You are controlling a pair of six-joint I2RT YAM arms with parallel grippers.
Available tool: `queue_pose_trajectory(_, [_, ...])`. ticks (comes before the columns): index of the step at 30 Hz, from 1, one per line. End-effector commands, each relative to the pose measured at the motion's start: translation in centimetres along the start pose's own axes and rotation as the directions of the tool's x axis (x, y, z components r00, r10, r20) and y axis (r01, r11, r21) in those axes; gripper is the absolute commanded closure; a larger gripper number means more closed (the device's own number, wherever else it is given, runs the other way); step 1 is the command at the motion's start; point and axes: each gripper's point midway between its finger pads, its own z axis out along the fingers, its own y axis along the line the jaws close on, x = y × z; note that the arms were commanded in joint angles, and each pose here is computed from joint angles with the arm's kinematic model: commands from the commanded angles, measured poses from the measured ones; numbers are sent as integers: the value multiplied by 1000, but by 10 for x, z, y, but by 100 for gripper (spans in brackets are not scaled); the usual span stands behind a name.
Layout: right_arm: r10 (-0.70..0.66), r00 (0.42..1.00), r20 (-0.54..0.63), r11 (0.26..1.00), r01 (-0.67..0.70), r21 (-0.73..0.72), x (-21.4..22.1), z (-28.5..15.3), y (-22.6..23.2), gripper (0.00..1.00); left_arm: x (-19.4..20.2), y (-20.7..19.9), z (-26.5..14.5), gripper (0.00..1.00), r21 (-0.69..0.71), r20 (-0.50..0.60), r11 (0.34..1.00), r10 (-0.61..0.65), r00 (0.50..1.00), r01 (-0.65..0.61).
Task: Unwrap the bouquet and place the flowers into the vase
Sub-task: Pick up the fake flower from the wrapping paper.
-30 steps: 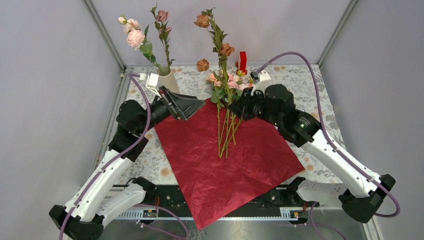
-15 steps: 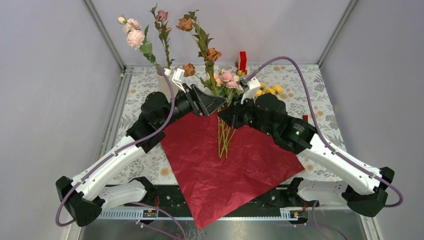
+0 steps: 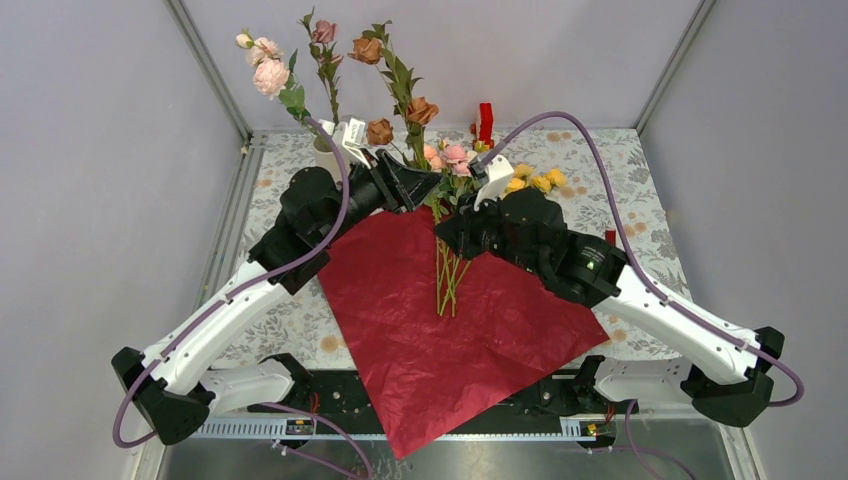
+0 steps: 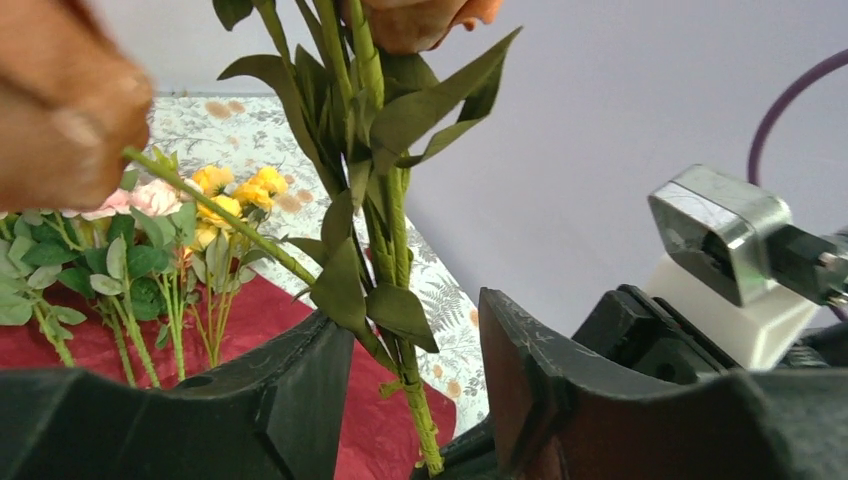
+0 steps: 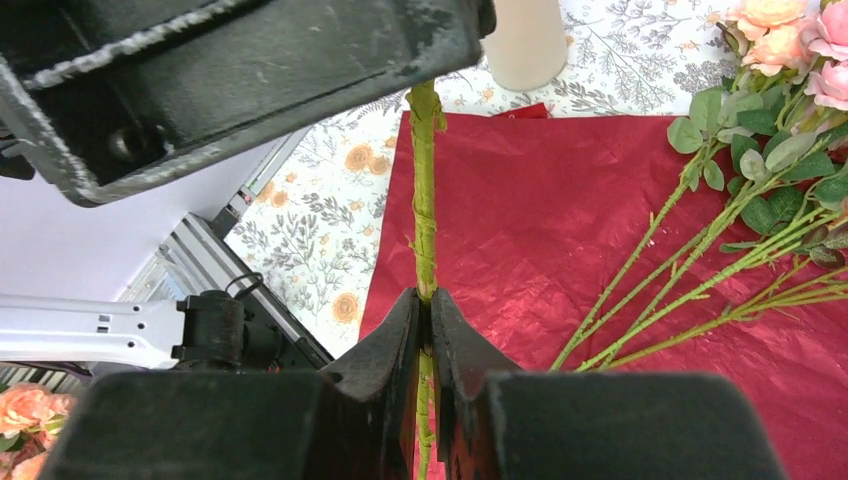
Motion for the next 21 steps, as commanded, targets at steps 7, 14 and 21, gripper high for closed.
queue_pose_trajectory(7, [-67,998,0,997,67,31,-7,0,4,100,-21,-8,0,60,-5,60,999,38,997,-38])
queue_pose_trajectory(14, [-85,996,-22,995,86,54,-1,4,1,100,-20,-1,-3,77,-35,60,999,44,997,-42])
queue_pose_trajectory(21, [-89,996,-26,994,90,62,1,6,-1,100,-18,0,-3,98,-35,53,998,52,997,-50])
